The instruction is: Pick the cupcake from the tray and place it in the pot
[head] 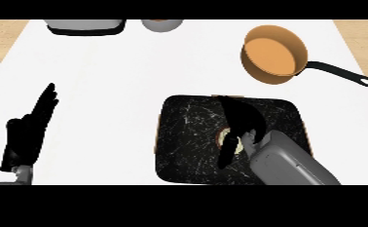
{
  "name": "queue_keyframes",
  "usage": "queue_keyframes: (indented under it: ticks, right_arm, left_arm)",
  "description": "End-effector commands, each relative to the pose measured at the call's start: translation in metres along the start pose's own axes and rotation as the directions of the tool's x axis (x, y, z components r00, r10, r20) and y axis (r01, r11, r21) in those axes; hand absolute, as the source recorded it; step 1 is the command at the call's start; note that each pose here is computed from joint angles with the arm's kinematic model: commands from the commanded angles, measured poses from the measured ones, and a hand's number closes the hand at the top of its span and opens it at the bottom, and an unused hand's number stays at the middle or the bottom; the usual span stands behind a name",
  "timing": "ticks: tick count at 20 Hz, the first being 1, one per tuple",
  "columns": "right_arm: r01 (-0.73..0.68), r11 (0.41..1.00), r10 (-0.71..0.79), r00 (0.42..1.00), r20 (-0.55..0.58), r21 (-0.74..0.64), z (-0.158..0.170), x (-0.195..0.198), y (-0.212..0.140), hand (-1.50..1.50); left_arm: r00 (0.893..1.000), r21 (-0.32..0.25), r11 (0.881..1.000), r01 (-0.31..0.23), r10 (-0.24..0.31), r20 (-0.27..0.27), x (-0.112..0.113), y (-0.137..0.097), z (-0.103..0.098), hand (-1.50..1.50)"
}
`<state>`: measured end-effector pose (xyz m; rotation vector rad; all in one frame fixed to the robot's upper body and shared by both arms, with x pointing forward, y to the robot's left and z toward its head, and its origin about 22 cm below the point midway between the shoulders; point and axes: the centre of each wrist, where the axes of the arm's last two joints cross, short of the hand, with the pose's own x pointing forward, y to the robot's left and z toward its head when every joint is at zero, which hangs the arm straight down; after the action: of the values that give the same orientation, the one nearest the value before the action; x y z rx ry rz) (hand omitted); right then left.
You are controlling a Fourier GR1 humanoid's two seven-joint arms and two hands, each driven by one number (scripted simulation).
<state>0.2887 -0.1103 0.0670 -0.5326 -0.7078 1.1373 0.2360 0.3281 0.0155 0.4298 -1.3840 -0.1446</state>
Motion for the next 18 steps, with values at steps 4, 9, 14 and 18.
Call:
queue_keyframes:
  ticks: [4,9,14,18]
  right_arm:
    - [-0.030,0.999,0.034,0.990,-0.138,0.031,-0.002,0.006,0.022,-1.50]
    - [-0.101,0.994,0.102,0.994,-0.033,0.043,-0.012,0.004,0.002,1.50]
    - [-0.100,0.995,0.101,0.994,-0.030,0.029,-0.017,0.006,0.007,1.50]
    - [-0.102,0.994,0.104,0.994,0.046,-0.048,-0.014,0.025,0.000,1.50]
  left_arm:
    - [1.000,0.009,1.000,0.003,-0.003,0.003,-0.017,0.014,-0.001,0.00]
    - [1.000,0.003,1.000,-0.013,0.013,0.007,0.002,0.005,0.000,0.00]
    - [1.000,-0.005,1.000,0.017,-0.017,-0.009,-0.015,0.009,0.012,0.00]
    - [1.000,0.003,1.000,0.017,-0.017,-0.003,-0.007,-0.018,0.001,0.00]
